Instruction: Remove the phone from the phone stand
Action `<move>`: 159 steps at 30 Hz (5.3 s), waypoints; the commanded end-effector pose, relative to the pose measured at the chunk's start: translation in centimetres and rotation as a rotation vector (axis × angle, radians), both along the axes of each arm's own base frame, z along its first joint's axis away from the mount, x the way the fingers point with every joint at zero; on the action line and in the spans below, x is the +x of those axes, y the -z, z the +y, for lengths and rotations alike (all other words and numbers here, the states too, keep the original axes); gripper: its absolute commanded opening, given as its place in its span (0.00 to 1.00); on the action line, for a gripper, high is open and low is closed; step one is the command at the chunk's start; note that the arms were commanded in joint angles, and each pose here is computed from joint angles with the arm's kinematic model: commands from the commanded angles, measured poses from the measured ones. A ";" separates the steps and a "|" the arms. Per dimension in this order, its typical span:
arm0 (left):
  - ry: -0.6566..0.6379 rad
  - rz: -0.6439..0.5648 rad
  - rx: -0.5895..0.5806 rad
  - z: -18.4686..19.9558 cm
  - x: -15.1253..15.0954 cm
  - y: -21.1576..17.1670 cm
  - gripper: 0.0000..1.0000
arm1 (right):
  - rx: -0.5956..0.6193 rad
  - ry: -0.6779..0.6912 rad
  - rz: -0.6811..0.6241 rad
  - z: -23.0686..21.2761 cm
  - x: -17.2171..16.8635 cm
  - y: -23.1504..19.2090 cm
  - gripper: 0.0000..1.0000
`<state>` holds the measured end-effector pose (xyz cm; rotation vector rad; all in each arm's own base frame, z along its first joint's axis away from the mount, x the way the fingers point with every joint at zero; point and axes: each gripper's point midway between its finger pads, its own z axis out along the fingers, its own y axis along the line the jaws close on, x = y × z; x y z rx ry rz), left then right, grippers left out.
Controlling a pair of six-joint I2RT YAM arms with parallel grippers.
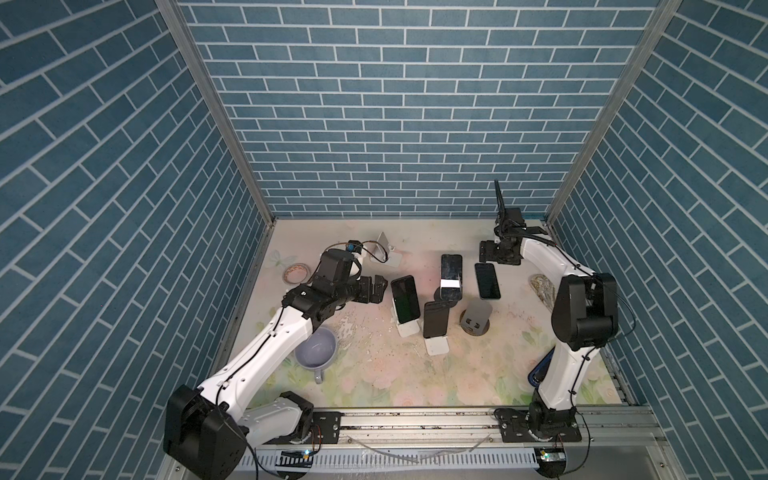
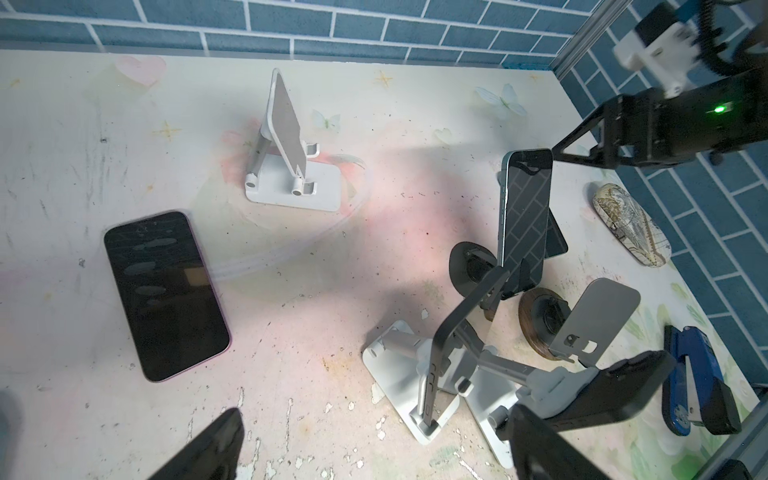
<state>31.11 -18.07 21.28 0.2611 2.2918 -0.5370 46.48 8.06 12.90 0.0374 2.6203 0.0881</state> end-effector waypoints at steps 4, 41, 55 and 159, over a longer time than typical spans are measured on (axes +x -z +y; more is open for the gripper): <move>-0.019 -0.027 -0.007 0.4 -0.2 -0.6 1.00 | 0.020 0.124 0.027 -0.7 -4.9 -1.8 0.85; -0.102 -0.021 -0.045 1.2 -0.3 1.3 1.00 | -0.065 0.248 0.065 4.0 -18.6 1.1 0.99; -0.119 -0.055 -0.040 1.2 0.8 0.9 1.00 | -0.059 0.279 0.093 5.8 -18.1 3.7 0.97; -0.176 -0.051 0.022 3.1 0.5 0.6 1.00 | 0.023 0.543 0.078 -10.6 -9.6 4.5 0.57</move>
